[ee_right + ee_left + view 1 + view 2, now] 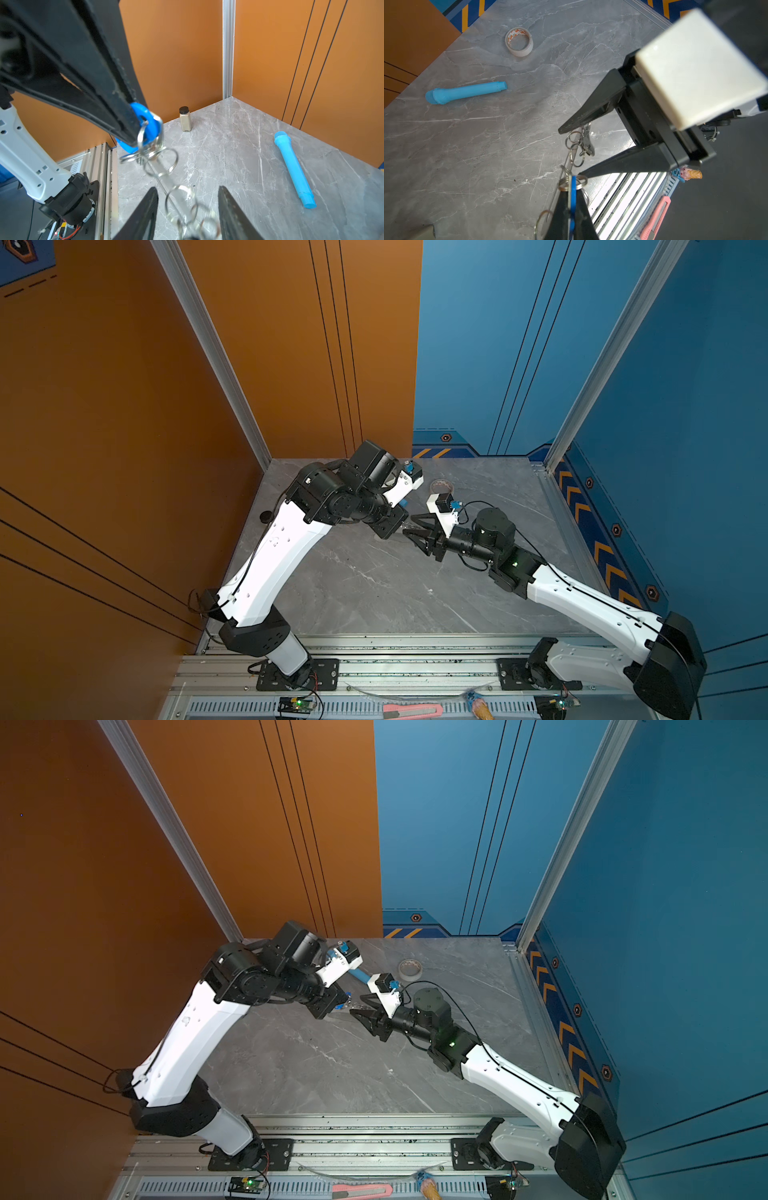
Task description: Remove the keys from the keyring
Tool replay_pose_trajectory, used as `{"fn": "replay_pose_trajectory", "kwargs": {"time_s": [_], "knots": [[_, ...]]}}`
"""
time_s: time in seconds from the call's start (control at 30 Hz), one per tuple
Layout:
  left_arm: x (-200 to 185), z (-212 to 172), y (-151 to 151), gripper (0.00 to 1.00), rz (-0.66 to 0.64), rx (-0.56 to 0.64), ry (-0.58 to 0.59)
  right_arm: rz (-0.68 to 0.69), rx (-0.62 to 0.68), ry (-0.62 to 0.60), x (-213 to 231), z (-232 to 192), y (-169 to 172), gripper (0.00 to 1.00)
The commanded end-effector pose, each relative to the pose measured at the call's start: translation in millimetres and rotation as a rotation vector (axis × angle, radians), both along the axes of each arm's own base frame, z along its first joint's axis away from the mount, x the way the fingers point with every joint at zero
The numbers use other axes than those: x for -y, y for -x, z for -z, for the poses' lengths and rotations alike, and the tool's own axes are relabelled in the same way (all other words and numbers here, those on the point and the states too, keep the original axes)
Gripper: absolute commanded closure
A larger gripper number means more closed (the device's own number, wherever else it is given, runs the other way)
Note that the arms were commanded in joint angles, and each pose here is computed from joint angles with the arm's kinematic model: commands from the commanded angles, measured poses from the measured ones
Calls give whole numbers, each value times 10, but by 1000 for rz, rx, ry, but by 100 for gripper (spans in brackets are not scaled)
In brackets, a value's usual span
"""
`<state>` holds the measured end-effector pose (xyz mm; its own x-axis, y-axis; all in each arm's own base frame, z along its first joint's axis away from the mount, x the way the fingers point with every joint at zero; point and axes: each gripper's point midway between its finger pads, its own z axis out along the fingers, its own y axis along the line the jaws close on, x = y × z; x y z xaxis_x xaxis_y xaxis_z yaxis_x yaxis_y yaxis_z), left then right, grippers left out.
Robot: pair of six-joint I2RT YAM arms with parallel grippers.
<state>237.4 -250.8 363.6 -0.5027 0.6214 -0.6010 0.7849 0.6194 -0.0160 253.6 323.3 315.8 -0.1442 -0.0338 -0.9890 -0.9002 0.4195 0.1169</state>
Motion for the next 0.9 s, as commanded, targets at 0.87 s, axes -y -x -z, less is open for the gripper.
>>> {"fn": "replay_pose_trajectory", "kwargs": {"time_s": [0.87], "knots": [[-113,-53,221,100,451,213,-95,-372,94,18,-100,-207,398,60]]}}
